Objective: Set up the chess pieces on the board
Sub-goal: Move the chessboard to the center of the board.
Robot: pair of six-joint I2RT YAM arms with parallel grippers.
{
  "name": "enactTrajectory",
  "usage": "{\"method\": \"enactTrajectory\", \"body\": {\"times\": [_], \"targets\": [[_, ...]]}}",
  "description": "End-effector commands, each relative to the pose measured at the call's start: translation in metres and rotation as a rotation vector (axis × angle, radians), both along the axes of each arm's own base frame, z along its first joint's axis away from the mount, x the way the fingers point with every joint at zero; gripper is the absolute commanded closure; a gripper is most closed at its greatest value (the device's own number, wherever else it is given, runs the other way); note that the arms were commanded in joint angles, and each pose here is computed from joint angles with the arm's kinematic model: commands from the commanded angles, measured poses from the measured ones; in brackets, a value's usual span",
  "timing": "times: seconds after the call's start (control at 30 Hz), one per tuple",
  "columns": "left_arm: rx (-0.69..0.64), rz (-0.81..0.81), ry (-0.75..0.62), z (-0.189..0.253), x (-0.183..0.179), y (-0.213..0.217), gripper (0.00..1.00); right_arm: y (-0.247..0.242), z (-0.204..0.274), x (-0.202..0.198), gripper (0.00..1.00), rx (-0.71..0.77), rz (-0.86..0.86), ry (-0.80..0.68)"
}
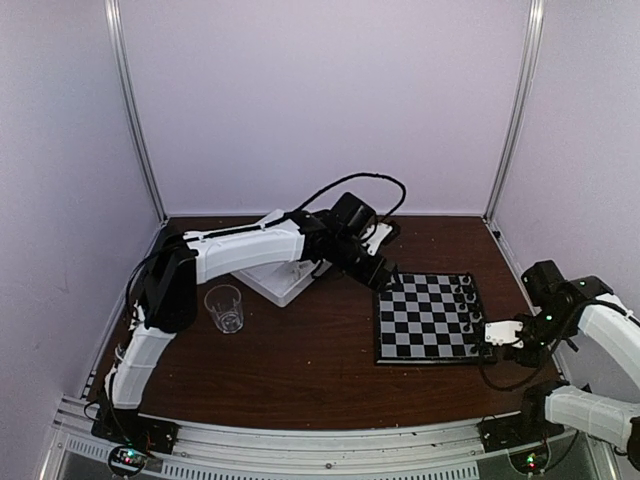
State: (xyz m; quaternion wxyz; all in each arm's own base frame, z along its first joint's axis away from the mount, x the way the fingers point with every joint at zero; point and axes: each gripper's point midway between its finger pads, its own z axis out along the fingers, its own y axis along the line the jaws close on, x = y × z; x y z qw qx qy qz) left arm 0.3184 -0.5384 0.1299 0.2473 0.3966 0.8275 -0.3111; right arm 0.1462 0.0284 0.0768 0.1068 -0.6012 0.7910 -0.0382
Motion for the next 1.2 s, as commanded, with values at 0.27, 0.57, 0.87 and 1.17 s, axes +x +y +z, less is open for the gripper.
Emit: {"method": "enactTrajectory", "body": {"times": [0.27, 0.57, 0.87, 1.17], "targets": [[-0.193, 0.338, -0.103, -0.032, 0.141, -0.023, 0.18, -0.023, -0.002, 0.047, 0.42, 0.214, -0.264, 0.080], [-0.231, 0.218, 0.012, -0.074, 0.124, -0.038, 0.19, -0.028, -0.041, 0.048, 0.28, 0.163, -0.178, 0.075], [-0.169, 0.034, 0.096, -0.094, 0.078, -0.033, 0.25, -0.038, -0.067, 0.073, 0.23, 0.077, -0.187, 0.031], [-0.063, -0.088, 0.190, -0.101, 0.017, 0.000, 0.31, -0.050, -0.052, 0.119, 0.27, 0.134, -0.272, -0.079]]}}
